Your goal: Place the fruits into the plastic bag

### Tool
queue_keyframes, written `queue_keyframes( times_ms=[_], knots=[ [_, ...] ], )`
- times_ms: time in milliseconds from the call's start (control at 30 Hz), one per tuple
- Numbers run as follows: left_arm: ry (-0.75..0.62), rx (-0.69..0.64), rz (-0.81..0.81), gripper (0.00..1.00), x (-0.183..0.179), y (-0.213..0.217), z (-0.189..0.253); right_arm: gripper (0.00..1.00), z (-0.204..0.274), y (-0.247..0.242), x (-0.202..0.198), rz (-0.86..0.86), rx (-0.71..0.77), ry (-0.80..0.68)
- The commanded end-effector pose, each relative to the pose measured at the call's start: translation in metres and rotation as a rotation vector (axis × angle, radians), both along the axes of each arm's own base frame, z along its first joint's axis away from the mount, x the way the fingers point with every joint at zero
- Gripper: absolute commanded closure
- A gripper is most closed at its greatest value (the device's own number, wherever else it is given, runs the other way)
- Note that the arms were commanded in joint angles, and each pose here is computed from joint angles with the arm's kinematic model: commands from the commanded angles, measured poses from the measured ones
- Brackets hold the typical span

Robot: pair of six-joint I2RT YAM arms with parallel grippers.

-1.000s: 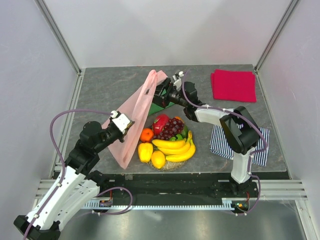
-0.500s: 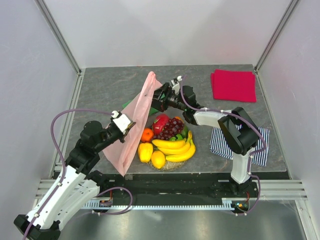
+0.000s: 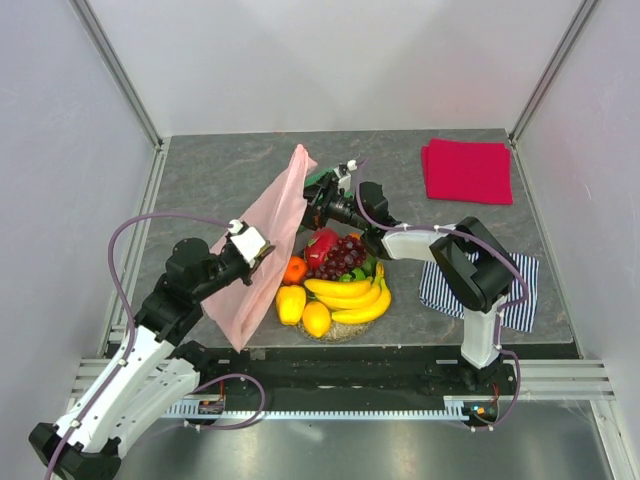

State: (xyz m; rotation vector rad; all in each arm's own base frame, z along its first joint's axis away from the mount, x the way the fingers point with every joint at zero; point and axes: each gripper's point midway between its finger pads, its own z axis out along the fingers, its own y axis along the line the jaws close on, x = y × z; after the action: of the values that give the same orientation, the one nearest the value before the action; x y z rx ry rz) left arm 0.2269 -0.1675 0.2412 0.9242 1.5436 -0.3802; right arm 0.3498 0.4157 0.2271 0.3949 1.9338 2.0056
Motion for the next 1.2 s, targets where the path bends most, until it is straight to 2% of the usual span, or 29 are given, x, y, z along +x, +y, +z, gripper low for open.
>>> queue_keyframes(
  times_ms=[0,67,133,167,233,267,300,467,533,700,833,900,933,967,1000,1033,1100,1133,1167],
  knots=[
    [-0.046,0.003,-0.049,0.98,0.000,-0.008,0.006,0.43,0.013,0.006,-0.004,0.021,0.078,-0.035],
    [-0.032,0.007,-0.065,0.99,-0.001,-0.011,0.003,0.57,0.024,0.009,-0.002,0.042,0.113,-0.065],
    [-0.022,0.006,-0.076,0.98,-0.002,-0.013,0.002,0.66,0.022,0.014,0.002,0.058,0.121,-0.075],
    [-0.013,0.009,-0.080,0.98,-0.002,-0.014,-0.001,0.76,0.034,0.017,0.002,0.076,0.145,-0.112],
    [-0.008,0.008,-0.086,0.98,-0.002,-0.015,-0.001,0.87,0.044,0.019,0.008,0.077,0.155,-0.156],
    [-0.002,0.006,-0.085,0.99,-0.002,-0.015,-0.001,0.97,0.042,0.021,0.011,0.076,0.127,-0.186],
    [0.001,0.006,-0.085,0.98,-0.002,-0.015,-0.001,1.00,0.047,0.019,0.015,0.067,0.114,-0.209],
    [-0.006,-0.020,-0.057,0.98,0.000,-0.013,0.009,1.00,0.069,0.019,0.026,0.041,0.000,-0.373],
    [-0.007,-0.029,-0.019,0.98,0.005,-0.009,0.014,1.00,0.085,0.019,0.022,0.055,0.003,-0.442],
    [-0.008,-0.047,0.007,0.98,0.005,-0.006,0.017,1.00,0.095,0.014,0.008,0.082,0.005,-0.509],
    [-0.010,-0.033,0.111,0.98,0.015,0.009,0.018,1.00,0.083,0.002,-0.001,0.054,-0.087,-0.555],
    [-0.021,-0.042,0.071,0.98,0.010,0.005,0.021,1.00,0.080,-0.006,-0.005,0.042,-0.162,-0.587],
    [-0.021,-0.045,0.026,0.98,0.005,-0.001,0.019,1.00,0.062,-0.010,-0.004,0.049,-0.232,-0.533],
    [-0.028,-0.049,0.010,0.98,0.002,-0.003,0.021,1.00,0.064,-0.017,-0.001,0.018,-0.289,-0.572],
    [-0.027,-0.049,0.009,0.98,0.002,-0.003,0.020,1.00,0.057,-0.023,0.002,0.008,-0.336,-0.557],
    [-0.029,-0.046,0.028,0.99,0.004,0.000,0.021,0.81,0.048,-0.029,0.002,0.008,-0.388,-0.531],
    [-0.029,-0.036,0.044,0.98,0.006,0.002,0.020,0.62,0.058,-0.043,-0.001,-0.025,-0.417,-0.588],
    [-0.031,-0.035,0.034,0.98,0.005,0.001,0.020,0.48,0.061,-0.046,-0.005,-0.028,-0.425,-0.606],
    [-0.028,-0.035,0.021,0.98,0.004,-0.001,0.019,0.42,0.074,-0.053,-0.007,-0.053,-0.436,-0.656]
  ],
)
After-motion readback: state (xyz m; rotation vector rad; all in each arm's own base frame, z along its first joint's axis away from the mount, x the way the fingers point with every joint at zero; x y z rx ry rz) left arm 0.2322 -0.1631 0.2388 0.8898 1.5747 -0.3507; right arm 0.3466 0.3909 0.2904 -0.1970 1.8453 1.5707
